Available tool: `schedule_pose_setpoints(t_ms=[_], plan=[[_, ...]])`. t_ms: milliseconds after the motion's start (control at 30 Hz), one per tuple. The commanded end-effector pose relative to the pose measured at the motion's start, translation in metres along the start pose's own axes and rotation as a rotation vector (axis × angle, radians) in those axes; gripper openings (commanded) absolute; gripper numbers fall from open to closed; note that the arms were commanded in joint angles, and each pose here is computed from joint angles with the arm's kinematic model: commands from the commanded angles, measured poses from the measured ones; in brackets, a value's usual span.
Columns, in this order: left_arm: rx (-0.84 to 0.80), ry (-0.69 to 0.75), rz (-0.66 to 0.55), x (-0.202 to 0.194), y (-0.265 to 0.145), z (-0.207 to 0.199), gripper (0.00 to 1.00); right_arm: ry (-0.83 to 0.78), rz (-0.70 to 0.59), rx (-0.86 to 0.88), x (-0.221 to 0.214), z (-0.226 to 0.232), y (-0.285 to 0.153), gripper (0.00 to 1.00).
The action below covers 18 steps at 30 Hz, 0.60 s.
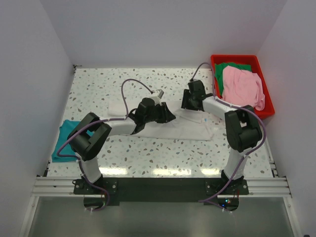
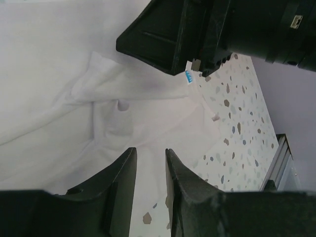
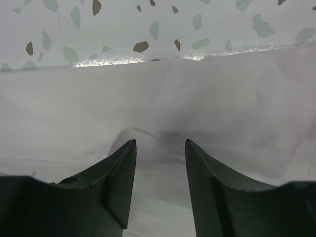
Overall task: Fold and stack the t-shirts
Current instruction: Fold the tshirt
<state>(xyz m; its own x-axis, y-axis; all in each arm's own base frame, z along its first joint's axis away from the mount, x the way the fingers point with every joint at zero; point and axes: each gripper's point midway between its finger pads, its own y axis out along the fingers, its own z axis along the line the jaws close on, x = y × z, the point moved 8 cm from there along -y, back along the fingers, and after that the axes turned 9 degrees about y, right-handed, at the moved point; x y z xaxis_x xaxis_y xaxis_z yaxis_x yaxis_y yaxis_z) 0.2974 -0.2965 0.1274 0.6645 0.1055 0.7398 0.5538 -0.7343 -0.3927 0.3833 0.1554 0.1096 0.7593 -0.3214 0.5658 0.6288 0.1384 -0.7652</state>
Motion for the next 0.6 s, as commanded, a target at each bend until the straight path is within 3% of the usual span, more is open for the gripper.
schedule_pose_setpoints(t_ms=[0, 333, 567], plan=[[-0.117, 0.061, -0.071, 0.016, 0.013, -0.021, 0.34, 0.063, -0.077, 0.055, 0.021, 0.001, -0.022, 0.47], [-0.129, 0.073, -0.022, -0.004, 0.038, -0.028, 0.31, 0.123, -0.091, 0.072, 0.024, -0.013, -0.032, 0.46], [-0.008, 0.058, -0.023, -0.012, 0.052, -0.013, 0.26, 0.135, -0.084, 0.078, 0.017, -0.016, -0.032, 0.44]])
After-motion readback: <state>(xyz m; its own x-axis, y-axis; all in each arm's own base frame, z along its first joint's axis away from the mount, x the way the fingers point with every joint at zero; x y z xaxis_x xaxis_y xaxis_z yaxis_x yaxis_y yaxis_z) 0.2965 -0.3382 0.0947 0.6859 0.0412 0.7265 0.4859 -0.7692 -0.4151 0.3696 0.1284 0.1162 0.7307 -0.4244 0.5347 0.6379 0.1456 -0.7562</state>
